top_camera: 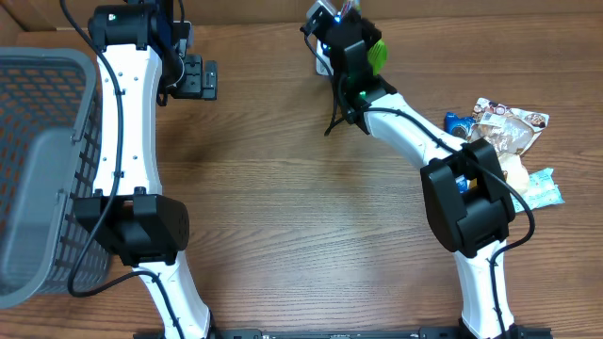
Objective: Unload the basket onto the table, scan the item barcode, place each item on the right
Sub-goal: 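Hold the Haribo bag barcode over the white scanner with the right gripper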
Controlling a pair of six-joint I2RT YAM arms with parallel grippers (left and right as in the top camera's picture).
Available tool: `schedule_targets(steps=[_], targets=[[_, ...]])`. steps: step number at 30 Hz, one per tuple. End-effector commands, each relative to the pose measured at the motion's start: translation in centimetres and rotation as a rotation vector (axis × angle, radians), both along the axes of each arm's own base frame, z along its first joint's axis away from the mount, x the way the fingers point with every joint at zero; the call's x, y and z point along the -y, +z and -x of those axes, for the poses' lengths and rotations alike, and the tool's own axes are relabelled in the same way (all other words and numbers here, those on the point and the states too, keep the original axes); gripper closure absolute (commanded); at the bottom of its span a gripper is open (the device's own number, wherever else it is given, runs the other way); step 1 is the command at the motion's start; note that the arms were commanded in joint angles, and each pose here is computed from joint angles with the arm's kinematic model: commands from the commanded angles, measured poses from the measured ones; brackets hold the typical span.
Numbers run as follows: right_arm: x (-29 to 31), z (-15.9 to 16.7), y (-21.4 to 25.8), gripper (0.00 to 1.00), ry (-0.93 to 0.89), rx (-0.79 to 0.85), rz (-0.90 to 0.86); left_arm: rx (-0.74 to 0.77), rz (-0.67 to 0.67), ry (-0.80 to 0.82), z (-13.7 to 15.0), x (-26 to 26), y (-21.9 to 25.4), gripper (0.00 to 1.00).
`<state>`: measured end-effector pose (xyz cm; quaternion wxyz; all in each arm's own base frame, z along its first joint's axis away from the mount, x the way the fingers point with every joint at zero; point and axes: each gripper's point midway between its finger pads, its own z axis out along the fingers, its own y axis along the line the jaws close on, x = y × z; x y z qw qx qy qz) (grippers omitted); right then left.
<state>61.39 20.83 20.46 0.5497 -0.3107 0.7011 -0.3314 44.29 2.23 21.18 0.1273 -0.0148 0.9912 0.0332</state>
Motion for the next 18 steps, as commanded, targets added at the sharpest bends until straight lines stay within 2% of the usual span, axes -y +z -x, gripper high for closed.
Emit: schedule_targets(steps=[1, 5, 18], targets=[[1.7, -0.4, 4.8, 0.96, -0.022, 0.089, 0.164, 0.0, 0.0, -0.027, -0.2, 0.4, -0.1, 0.0], [1.1, -0.6, 4.6, 0.96, 0.031, 0.077, 0.234, 0.0, 0.0, -0.027, -0.2, 0.4, -0.1, 0.0], [1.2, -1.5, 2.7, 0.96, 0.129, 0.029, 0.281, 0.0, 0.0, -0.027, -0.2, 0.4, -0.1, 0.0]])
